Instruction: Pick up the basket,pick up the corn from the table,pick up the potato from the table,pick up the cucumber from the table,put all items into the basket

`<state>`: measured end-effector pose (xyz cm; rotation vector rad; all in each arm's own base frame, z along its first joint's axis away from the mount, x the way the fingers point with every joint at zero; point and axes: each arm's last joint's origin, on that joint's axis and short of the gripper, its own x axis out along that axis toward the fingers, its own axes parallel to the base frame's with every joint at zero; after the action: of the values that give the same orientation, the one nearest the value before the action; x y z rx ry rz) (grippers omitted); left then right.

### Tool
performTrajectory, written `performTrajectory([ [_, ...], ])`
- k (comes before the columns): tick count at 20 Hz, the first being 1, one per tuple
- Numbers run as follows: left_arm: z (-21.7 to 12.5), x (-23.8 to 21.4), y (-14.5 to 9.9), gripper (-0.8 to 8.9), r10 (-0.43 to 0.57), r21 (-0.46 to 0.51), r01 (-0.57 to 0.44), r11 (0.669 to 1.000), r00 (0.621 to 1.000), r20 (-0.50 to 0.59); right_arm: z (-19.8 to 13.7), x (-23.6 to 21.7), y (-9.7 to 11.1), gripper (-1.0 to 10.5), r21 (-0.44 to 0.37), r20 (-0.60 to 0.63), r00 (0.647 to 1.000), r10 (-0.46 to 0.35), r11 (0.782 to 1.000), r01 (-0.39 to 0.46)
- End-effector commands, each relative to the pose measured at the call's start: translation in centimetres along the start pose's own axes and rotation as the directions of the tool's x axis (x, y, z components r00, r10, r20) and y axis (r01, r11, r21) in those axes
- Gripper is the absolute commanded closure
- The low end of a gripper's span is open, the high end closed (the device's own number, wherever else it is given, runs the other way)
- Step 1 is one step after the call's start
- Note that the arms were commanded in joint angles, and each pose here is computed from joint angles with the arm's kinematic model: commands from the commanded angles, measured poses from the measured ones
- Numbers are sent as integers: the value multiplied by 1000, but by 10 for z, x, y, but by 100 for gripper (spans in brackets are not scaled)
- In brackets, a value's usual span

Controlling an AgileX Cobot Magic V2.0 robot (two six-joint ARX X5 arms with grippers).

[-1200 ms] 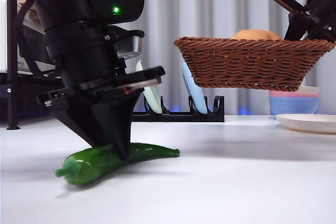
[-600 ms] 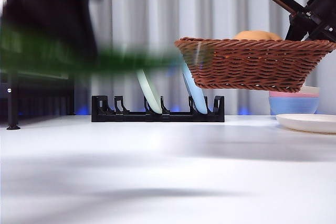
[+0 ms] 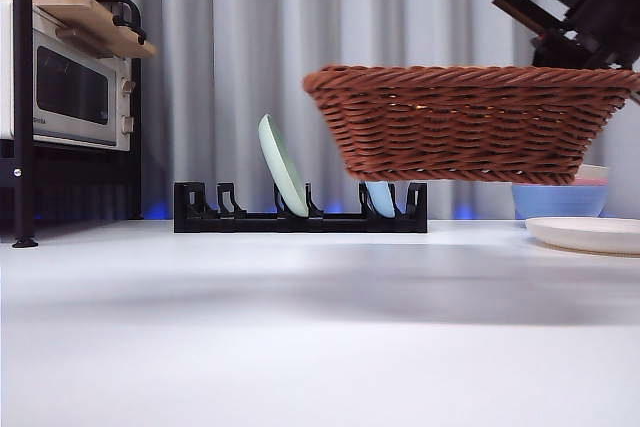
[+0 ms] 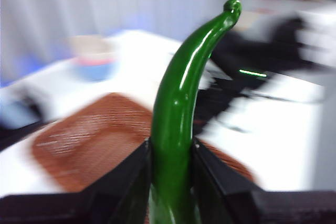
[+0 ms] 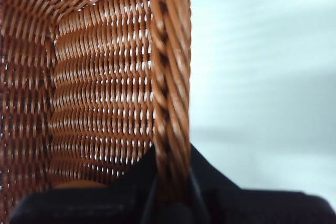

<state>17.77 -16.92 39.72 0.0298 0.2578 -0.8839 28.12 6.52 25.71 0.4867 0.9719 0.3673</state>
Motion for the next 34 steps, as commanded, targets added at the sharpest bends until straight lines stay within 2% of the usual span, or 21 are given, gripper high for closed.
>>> performTrajectory([
  [1, -8, 15, 10, 822, 232, -80, -234, 969, 972, -34, -2, 1, 14, 963, -48, -6, 999, 43, 998, -43],
  [2, -12, 22, 13, 822, 264, -78, -268, 960, 963, -56, -6, 3, 20, 963, -64, -20, 998, 54, 996, -55],
  [7, -40, 61, 20, 822, 259, -70, -281, 957, 940, -224, -22, 13, 48, 963, -141, -85, 991, 103, 983, -114],
  [10, -63, 81, 24, 822, 255, -75, -300, 951, 898, -359, -30, 17, 60, 963, -174, -109, 986, 124, 975, -141],
  [13, -76, 89, 26, 805, 251, -62, -308, 949, 863, -438, -34, 18, 65, 963, -189, -121, 984, 131, 970, -152],
  [14, -77, 89, 26, 758, 252, -60, -310, 949, 857, -450, -35, 18, 66, 963, -191, -121, 984, 130, 970, -152],
  [15, -78, 88, 26, 587, 251, -59, -310, 949, 855, -454, -35, 19, 66, 963, -194, -113, 987, 118, 971, -138],
  [16, -78, 88, 26, 356, 252, -60, -311, 949, 855, -453, -35, 19, 66, 963, -195, -108, 988, 110, 972, -130],
  [17, -78, 88, 26, 208, 252, -71, -316, 946, 855, -454, -35, 19, 66, 963, -196, -103, 989, 103, 973, -122],
  [22, -71, 84, 24, 189, 248, -86, -317, 944, 859, -448, -33, 19, 65, 963, -200, -82, 993, 86, 974, -101],
  [27, -19, 51, 17, 190, 254, -100, -304, 947, 906, -339, -26, 23, 65, 963, -222, 42, 999, 16, 975, -6],
  [30, 15, 31, 12, 190, 255, -109, -287, 952, 937, -240, -20, 37, 63, 963, -152, 89, 996, 1, 988, 12],
  [34, 44, 15, 8, 190, 254, -115, -276, 954, 952, -172, -24, 72, 51, 963, -90, 19, 999, -47, 995, 49],
])
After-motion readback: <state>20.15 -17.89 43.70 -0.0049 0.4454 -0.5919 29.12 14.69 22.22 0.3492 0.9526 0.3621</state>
